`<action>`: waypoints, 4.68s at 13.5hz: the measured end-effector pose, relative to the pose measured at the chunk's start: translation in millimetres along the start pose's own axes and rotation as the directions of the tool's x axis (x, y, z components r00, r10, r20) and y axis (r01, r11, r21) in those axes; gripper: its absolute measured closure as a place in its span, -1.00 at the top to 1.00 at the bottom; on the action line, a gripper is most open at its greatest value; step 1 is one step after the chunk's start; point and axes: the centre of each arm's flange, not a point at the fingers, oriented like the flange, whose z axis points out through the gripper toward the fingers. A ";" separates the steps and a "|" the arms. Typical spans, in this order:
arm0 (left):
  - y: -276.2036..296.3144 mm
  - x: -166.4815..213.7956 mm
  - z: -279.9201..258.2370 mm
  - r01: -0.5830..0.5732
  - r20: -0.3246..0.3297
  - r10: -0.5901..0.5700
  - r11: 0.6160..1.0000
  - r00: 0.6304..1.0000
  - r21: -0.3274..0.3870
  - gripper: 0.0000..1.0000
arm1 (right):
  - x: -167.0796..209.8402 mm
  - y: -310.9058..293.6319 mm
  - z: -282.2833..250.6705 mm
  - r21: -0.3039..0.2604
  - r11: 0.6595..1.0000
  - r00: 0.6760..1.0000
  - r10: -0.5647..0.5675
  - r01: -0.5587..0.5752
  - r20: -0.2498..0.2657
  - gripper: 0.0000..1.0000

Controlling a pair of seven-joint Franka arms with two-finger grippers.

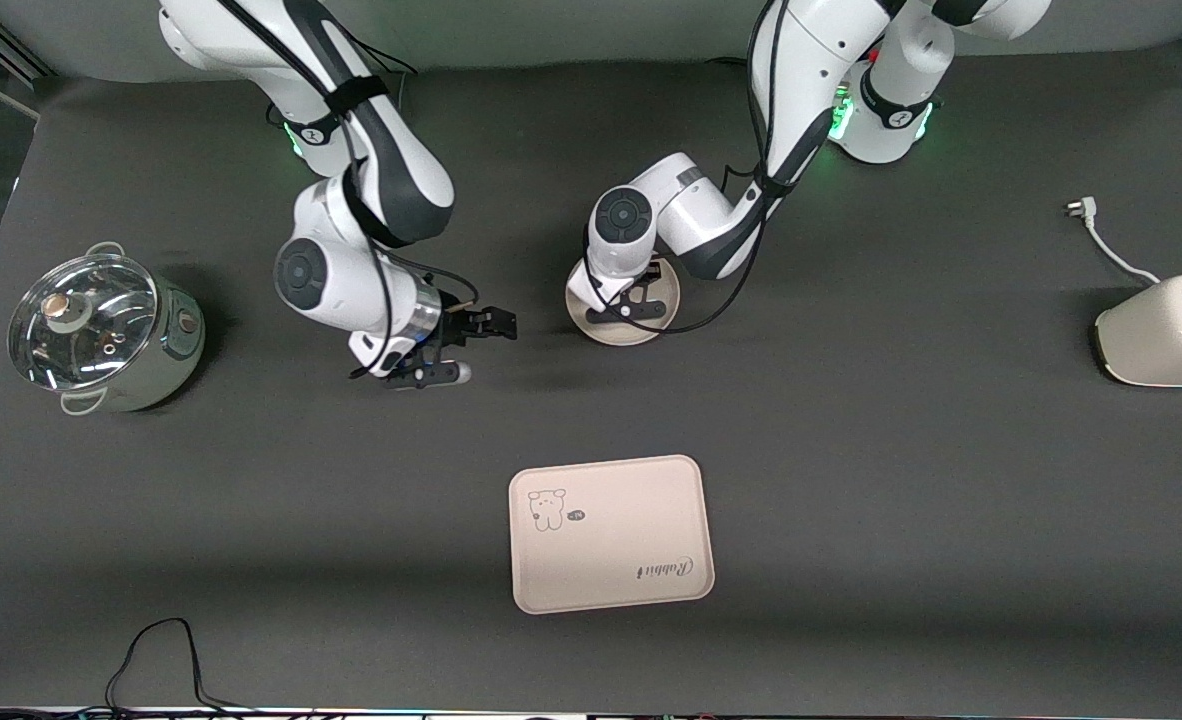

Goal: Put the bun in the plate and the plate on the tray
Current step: 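Lower the bun onto the plate while the right gripper reaches the plate, then open the left gripper and withdraw while the right gripper grasps the plate, then carry the plate with the right gripper onto the white tray, then lower the plate onto the tray and open the right gripper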

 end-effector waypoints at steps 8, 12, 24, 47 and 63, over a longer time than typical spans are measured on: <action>-16.1 33.7 -40.1 0.056 -0.035 -0.057 0.998 0.998 -0.025 1.00 | -35.6 -44.2 85.3 0.000 0.998 0.998 -0.068 0.068 0.013 0.93; -86.1 105.9 -149.5 0.068 -0.071 -0.064 0.997 0.995 0.046 1.00 | -48.7 -46.3 109.8 -0.026 0.997 0.997 -0.079 0.079 0.027 0.92; -382.3 166.8 -354.1 -0.018 -0.107 0.024 0.998 0.994 0.060 1.00 | -77.7 -55.1 167.2 -0.089 0.988 0.991 -0.119 0.124 0.064 -0.61; -399.8 145.2 -412.6 -0.069 -0.131 0.078 0.995 0.988 0.077 1.00 | 226.9 -28.7 54.0 0.154 0.986 0.906 0.121 -0.063 -0.405 -0.91; -400.1 145.7 -406.5 -0.069 -0.099 0.077 0.994 0.992 0.083 1.00 | 202.2 7.7 -126.4 -0.035 0.997 0.979 0.059 -0.067 -0.194 1.00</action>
